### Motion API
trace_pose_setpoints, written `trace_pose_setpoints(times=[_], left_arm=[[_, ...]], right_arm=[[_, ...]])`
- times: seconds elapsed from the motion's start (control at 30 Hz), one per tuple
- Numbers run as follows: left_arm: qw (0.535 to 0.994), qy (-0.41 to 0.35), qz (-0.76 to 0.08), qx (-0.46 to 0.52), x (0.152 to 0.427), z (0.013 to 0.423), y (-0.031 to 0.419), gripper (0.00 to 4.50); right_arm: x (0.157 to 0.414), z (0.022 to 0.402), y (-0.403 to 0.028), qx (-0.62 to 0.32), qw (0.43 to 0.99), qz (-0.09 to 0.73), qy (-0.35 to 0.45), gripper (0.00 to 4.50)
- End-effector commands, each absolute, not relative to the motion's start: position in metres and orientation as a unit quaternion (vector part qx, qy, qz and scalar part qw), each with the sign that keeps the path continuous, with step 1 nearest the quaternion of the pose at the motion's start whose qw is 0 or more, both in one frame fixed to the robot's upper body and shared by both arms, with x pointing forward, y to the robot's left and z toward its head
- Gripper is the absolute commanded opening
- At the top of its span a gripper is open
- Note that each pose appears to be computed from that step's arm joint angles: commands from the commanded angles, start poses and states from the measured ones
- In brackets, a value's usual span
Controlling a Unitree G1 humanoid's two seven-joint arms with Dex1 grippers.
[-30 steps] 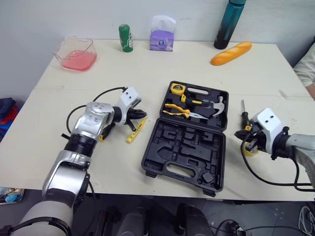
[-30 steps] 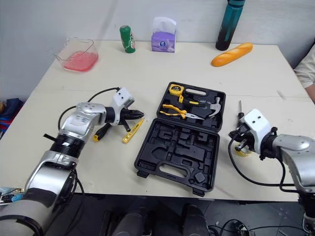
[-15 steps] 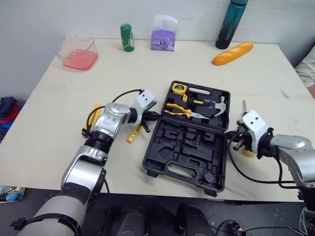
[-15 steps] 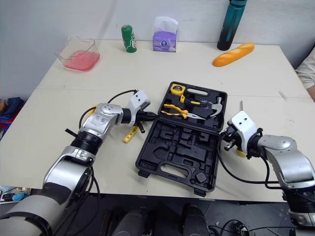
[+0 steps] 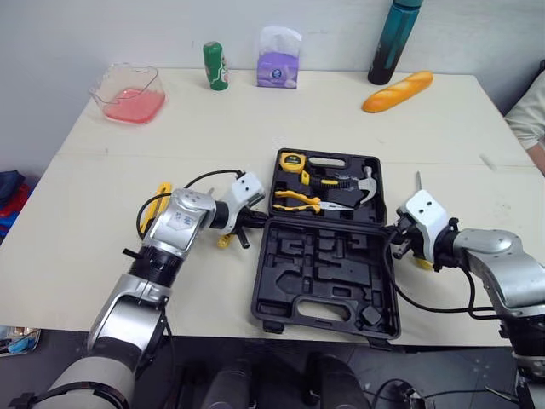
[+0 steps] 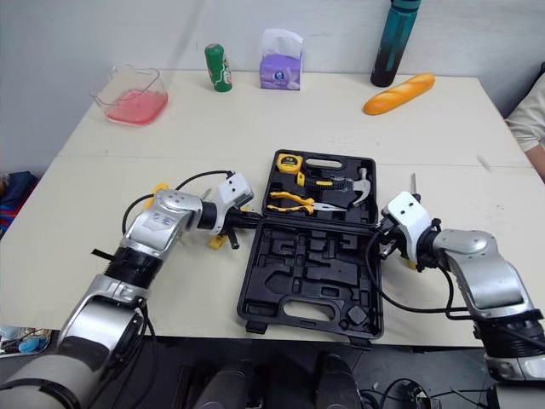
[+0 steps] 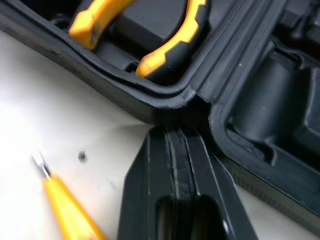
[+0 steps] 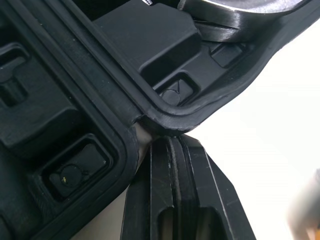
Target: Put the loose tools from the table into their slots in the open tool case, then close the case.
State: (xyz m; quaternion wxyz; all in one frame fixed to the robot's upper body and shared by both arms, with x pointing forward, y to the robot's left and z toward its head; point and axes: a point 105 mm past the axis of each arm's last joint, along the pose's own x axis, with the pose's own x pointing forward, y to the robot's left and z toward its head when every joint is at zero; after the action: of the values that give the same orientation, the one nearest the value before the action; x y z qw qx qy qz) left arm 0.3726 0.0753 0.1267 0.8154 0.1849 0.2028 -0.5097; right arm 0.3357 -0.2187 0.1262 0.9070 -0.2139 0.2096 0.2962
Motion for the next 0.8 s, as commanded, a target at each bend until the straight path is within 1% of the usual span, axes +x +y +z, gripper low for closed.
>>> trace_pose_setpoints(times=[0.03, 0.27, 0.33, 0.4, 0.43, 0.53, 0.57, 0.6, 0.63, 0.67, 0.7, 0.8], left_arm=[[0.800, 0.186, -0.539, 0.188, 0.357, 0.129, 0.053, 0.00], [0.821, 0.195, -0.508, 0.173, 0.359, 0.129, 0.068, 0.00], [0.833, 0.191, -0.493, 0.161, 0.361, 0.135, 0.085, 0.00], [0.846, 0.180, -0.482, 0.143, 0.362, 0.145, 0.103, 0.68], [0.853, 0.164, -0.481, 0.120, 0.360, 0.158, 0.119, 1.01], [0.856, 0.126, -0.496, 0.071, 0.346, 0.188, 0.149, 2.35], [0.856, 0.123, -0.499, 0.059, 0.339, 0.194, 0.158, 2.87], [0.858, 0.123, -0.495, 0.049, 0.325, 0.200, 0.179, 3.36], [0.860, 0.125, -0.493, 0.046, 0.314, 0.204, 0.193, 3.89], [0.862, 0.129, -0.489, 0.043, 0.304, 0.206, 0.207, 4.32], [0.871, 0.141, -0.470, 0.039, 0.292, 0.204, 0.228, 4.50], [0.898, 0.173, -0.403, 0.023, 0.261, 0.196, 0.282, 4.50]], right_arm=[[0.338, 0.145, -0.182, -0.224, 0.893, 0.361, 0.150, 0.06], [0.336, 0.145, -0.205, -0.254, 0.892, 0.334, 0.165, 0.06], [0.331, 0.151, -0.224, -0.266, 0.895, 0.315, 0.172, 0.06], [0.324, 0.159, -0.244, -0.272, 0.899, 0.294, 0.177, 0.00], [0.318, 0.169, -0.258, -0.263, 0.906, 0.284, 0.174, 0.00], [0.301, 0.189, -0.280, -0.231, 0.918, 0.280, 0.161, 0.00], [0.295, 0.193, -0.284, -0.218, 0.920, 0.282, 0.161, 0.00], [0.282, 0.200, -0.293, -0.195, 0.923, 0.289, 0.160, 0.32], [0.273, 0.204, -0.298, -0.181, 0.925, 0.294, 0.159, 0.69], [0.263, 0.207, -0.303, -0.170, 0.925, 0.300, 0.160, 0.97], [0.252, 0.211, -0.312, -0.161, 0.928, 0.295, 0.162, 1.41], [0.228, 0.214, -0.337, -0.156, 0.937, 0.260, 0.175, 2.98]])
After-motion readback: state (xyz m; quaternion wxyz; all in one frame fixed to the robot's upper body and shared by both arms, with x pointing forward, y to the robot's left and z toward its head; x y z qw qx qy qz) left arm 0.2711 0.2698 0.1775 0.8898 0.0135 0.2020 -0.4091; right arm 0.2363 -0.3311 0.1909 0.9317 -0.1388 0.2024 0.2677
